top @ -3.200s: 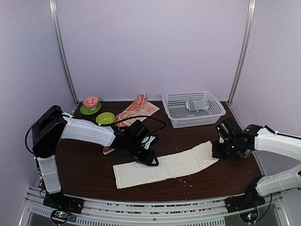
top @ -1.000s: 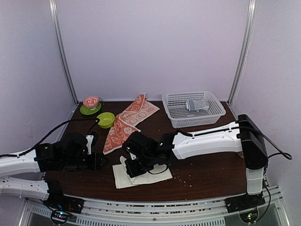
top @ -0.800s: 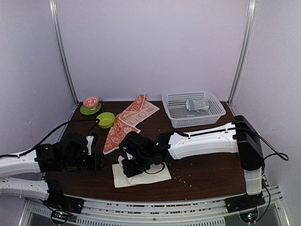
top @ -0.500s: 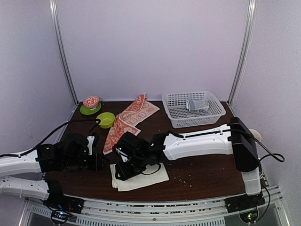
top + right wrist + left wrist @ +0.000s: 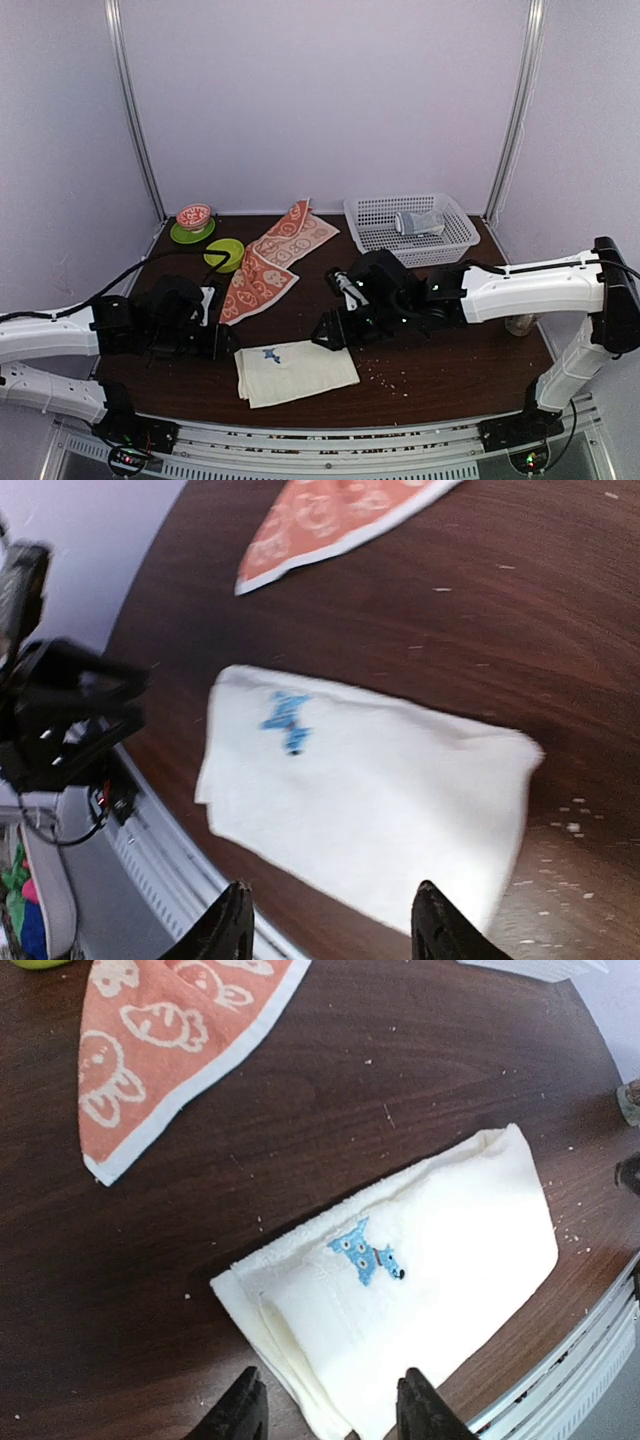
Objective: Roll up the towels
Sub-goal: Fold the towel at the center of the board, then adjust the towel at the center of the board.
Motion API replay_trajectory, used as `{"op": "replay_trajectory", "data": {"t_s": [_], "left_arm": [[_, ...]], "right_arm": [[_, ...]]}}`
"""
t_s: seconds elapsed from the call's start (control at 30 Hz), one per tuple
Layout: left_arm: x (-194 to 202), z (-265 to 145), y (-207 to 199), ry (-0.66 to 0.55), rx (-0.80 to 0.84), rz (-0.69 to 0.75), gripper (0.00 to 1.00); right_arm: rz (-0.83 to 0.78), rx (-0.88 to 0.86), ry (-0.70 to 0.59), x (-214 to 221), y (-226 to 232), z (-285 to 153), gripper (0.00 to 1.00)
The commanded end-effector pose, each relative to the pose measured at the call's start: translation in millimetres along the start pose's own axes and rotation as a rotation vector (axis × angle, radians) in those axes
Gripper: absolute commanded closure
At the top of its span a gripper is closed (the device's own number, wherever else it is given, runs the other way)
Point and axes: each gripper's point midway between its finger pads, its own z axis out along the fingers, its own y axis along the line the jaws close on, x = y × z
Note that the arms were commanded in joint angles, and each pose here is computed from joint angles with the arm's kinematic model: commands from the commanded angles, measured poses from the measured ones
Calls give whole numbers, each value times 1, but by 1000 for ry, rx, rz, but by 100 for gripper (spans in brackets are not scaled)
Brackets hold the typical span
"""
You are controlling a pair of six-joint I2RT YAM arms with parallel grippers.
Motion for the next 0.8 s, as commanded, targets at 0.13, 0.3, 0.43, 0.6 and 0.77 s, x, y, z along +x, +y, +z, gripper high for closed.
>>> {"op": "replay_trajectory", "data": {"t_s": [0.13, 0.3, 0.43, 0.6, 0.77], "left_arm": [[-1, 30, -18, 114, -5, 14, 53], [7, 48, -14, 185, -45, -12, 55], [14, 54, -5, 215, -84, -48, 56], [20, 60, 2, 235, -108, -70, 55], [24, 68, 3, 253, -107, -79, 55]], "right_arm": [[92, 41, -66, -4, -38, 5, 47], [71, 34, -68, -5, -36, 3, 48], [55, 32, -75, -8, -35, -2, 48], [49, 29, -86, -12, -35, -7, 47], [54, 25, -83, -12, -34, -7, 47]]}}
